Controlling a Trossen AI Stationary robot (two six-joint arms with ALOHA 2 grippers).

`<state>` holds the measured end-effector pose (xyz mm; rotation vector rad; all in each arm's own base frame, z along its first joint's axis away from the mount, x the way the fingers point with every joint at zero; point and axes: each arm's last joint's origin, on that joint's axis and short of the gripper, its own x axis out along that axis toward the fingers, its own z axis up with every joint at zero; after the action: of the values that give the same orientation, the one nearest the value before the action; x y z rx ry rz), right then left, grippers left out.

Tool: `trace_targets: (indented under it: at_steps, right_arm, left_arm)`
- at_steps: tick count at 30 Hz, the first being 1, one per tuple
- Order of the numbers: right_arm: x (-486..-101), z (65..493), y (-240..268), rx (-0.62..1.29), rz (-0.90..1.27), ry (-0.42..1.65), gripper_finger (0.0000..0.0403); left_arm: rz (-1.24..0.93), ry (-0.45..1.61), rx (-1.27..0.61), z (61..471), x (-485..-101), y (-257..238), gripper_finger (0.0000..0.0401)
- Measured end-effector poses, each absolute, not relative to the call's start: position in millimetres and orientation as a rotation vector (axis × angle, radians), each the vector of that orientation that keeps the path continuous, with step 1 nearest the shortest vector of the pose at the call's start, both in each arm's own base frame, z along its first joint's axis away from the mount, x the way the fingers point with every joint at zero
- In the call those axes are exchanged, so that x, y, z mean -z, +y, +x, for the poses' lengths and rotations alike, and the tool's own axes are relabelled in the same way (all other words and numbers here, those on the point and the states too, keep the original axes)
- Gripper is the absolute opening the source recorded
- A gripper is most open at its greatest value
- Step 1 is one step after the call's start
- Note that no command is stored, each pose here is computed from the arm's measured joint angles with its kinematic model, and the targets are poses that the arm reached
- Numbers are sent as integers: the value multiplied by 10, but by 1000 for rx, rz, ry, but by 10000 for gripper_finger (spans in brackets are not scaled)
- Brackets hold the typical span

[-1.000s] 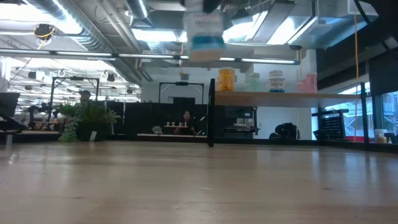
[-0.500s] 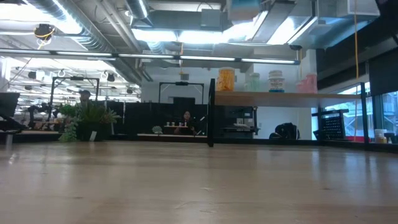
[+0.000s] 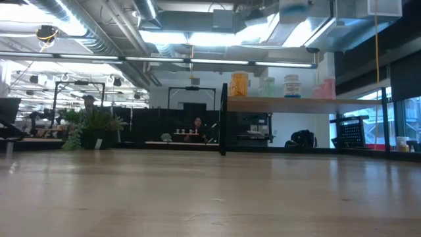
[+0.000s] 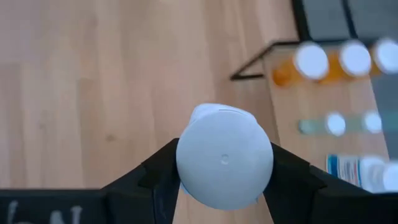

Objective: Pick and place medicine bottles onto shelf by color

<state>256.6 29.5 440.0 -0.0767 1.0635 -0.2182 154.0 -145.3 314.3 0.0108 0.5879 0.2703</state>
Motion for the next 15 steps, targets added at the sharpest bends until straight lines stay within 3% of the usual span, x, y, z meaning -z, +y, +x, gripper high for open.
trace_targets:
  at_steps: [15]
  right_arm:
    - [-3899, 2105, -125, 384, 1, 980, 191]
  left_arm:
    - [46, 474, -477, 1685, -3176, -1254, 318]
